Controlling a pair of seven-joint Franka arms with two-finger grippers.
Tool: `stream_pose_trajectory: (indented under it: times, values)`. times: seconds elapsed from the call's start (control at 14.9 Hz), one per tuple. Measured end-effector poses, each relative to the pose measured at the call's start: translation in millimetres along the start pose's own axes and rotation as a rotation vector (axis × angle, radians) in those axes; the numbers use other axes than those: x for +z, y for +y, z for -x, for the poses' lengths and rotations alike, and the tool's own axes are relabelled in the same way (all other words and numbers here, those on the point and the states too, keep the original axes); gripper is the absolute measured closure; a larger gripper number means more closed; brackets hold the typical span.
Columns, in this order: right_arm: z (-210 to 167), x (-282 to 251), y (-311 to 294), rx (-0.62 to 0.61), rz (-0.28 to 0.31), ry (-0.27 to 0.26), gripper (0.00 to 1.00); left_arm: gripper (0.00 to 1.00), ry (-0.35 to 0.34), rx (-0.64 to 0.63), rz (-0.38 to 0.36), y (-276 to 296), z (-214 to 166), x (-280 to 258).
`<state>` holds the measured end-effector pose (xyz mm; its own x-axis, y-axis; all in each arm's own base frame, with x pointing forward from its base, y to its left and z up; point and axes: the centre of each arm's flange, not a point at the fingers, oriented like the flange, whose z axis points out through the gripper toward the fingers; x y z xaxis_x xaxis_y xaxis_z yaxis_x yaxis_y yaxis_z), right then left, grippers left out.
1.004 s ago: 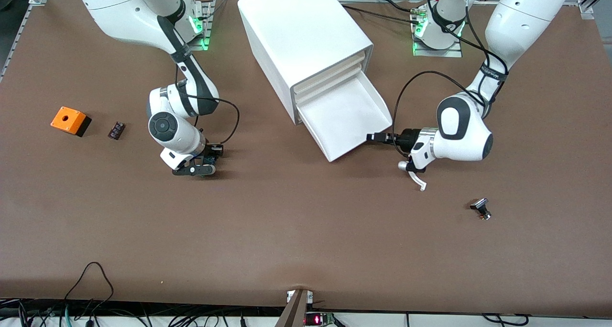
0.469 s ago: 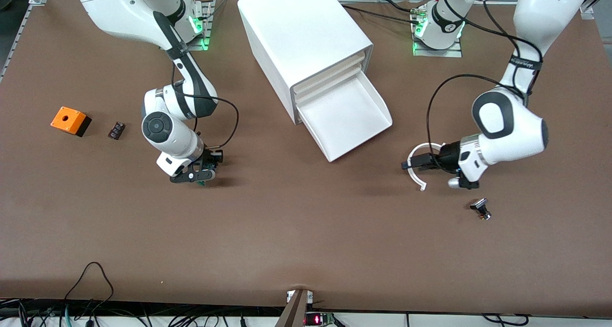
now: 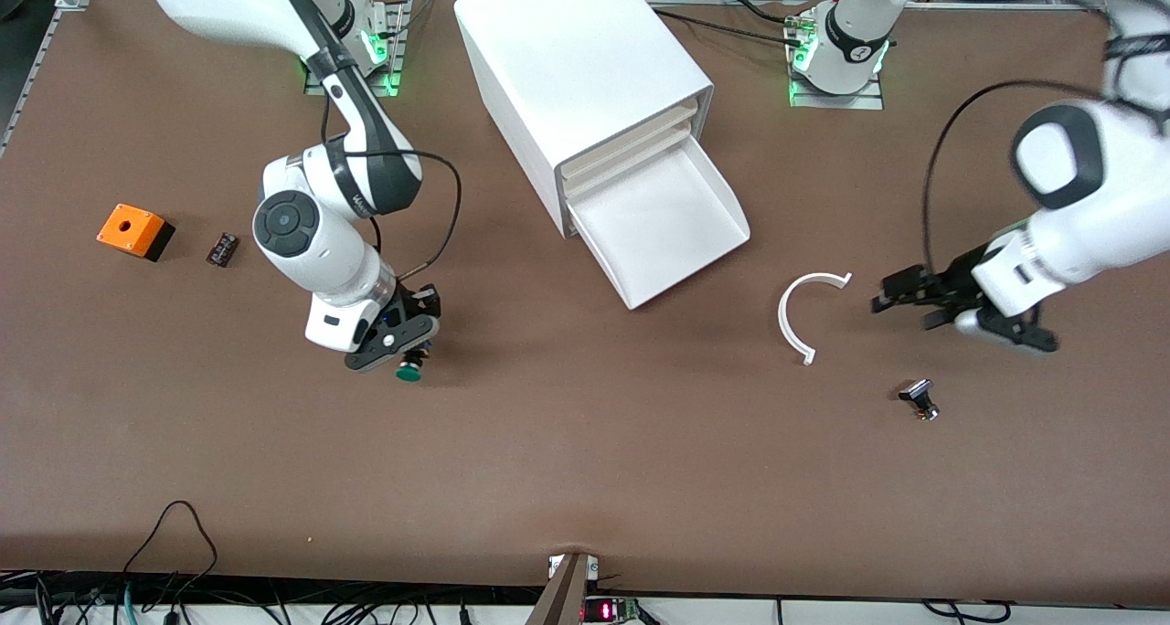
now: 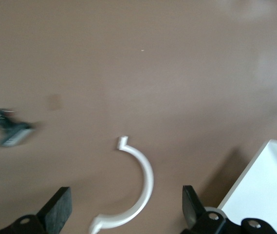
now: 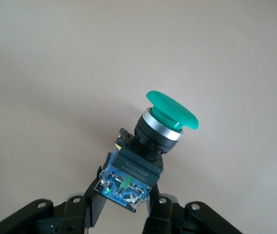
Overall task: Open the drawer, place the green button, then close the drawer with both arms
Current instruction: 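Lift the green button with the right gripper while the left gripper withdraws, then carry the green button into the open drawer with the right gripper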
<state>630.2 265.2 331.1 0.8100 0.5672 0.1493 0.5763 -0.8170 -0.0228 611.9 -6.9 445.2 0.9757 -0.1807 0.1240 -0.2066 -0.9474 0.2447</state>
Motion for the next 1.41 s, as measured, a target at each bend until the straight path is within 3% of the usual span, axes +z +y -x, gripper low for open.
stream_pose_trajectory:
  times: [0.27, 0.47, 0.67, 1.41]
  values:
    - [-26, -18, -72, -0.258, -0.003, 0.041, 0.61, 0.00, -0.098, -0.040, -0.173, 16, 12, -97]
    - [-37, -19, -138, -0.439, 0.037, 0.045, 0.61, 0.00, -0.142, -0.131, -0.256, 17, 20, -124]
    - [-49, -25, -184, -0.637, 0.077, 0.065, 0.61, 0.00, -0.175, -0.177, -0.273, 15, 24, -122]
    - [-62, -20, -336, -1.161, 0.068, 0.134, 0.61, 0.00, -0.197, -0.191, -0.274, 16, 26, -119]
